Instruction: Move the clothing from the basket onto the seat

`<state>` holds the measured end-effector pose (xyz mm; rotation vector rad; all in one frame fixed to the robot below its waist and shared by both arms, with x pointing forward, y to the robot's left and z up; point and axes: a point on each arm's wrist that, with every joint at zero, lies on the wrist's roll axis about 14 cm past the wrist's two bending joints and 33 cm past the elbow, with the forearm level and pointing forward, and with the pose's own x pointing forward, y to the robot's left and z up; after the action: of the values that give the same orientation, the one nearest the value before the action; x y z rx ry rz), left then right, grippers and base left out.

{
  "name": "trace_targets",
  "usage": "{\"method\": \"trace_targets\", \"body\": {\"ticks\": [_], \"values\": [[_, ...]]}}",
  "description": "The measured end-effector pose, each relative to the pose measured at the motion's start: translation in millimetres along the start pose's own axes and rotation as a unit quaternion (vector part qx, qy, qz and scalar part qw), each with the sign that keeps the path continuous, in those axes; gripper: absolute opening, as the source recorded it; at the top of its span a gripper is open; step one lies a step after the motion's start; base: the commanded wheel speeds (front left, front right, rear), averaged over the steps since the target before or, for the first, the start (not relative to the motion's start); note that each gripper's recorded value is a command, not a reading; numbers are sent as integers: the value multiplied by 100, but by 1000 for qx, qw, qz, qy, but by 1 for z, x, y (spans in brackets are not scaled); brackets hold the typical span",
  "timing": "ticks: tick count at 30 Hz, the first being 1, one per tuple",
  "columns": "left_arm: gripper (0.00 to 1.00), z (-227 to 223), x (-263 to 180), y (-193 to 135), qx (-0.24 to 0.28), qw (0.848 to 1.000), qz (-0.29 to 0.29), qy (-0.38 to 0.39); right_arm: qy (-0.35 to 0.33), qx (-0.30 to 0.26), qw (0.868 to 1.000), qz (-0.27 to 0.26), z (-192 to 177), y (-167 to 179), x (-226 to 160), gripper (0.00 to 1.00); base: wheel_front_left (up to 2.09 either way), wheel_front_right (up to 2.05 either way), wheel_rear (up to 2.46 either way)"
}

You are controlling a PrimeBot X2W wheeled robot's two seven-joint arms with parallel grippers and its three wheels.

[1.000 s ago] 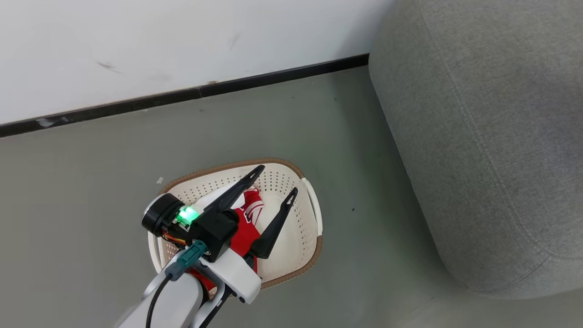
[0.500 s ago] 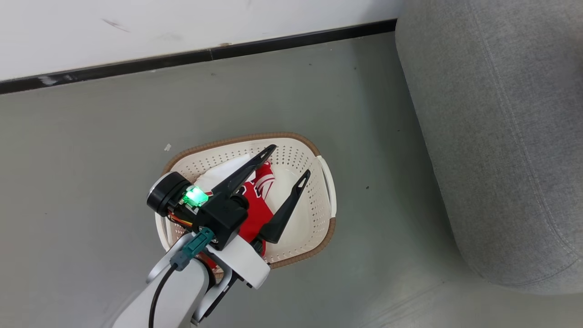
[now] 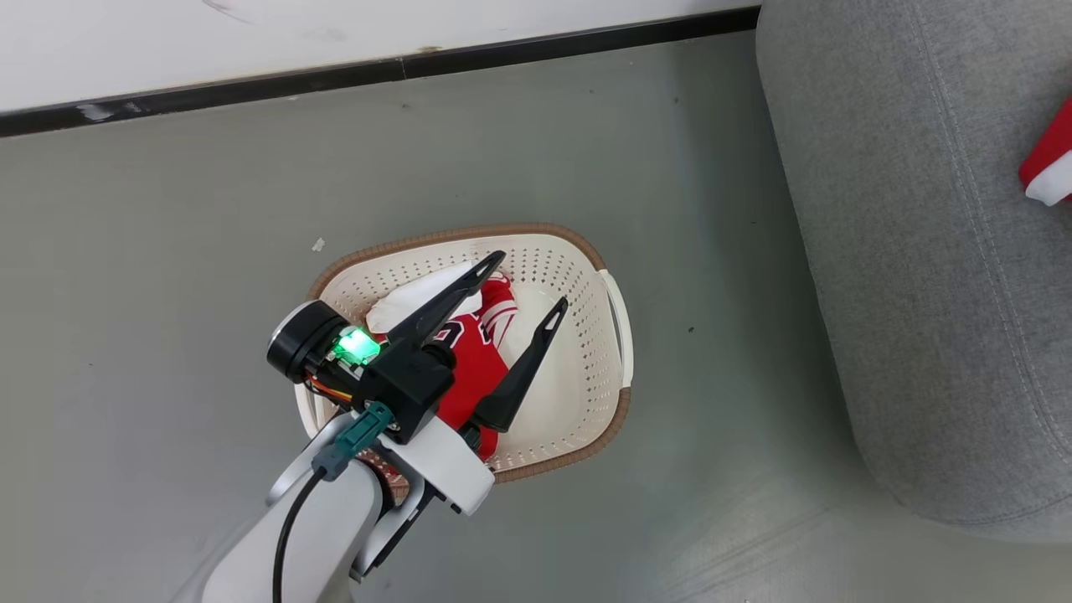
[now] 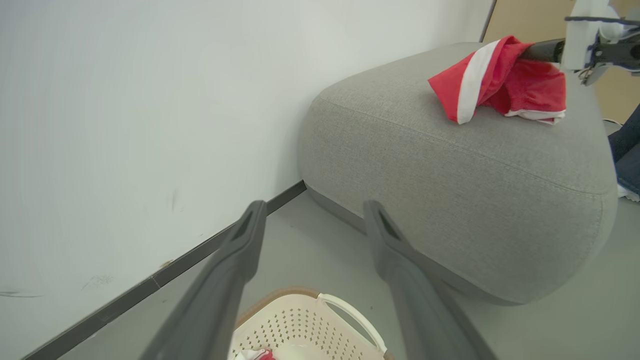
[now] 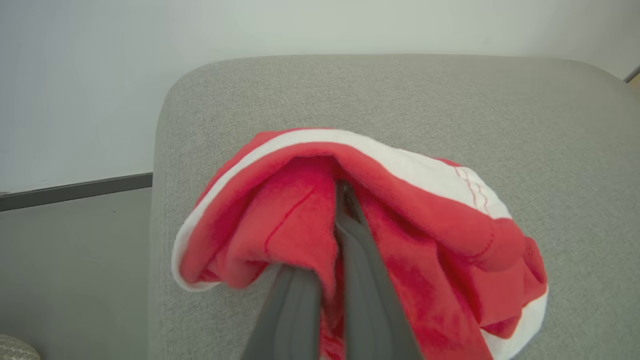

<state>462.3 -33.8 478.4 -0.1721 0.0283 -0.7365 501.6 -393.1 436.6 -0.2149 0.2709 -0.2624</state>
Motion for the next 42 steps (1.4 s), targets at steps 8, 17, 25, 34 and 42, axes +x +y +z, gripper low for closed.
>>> {"method": "trace_targets", "body": {"ticks": [8,17,25,34,42], "values": [[100,0,2,-3,1,1000,-3,-2,2,5,1000,2,-6,2,-12,100,0,0,0],[100,8,5,-3,0,1000,0,-19,-19,3,1000,22,0,12,-34,100,0,0,0],[100,13,1,-3,-1,1000,9,-25,-47,2,998,29,13,11,-61,100,0,0,0],[100,16,-18,16,-7,998,64,-27,-142,8,989,32,74,8,-82,100,0,0,0],[100,16,-49,45,-6,990,141,-20,-183,23,980,81,96,49,-103,100,0,0,0]]}}
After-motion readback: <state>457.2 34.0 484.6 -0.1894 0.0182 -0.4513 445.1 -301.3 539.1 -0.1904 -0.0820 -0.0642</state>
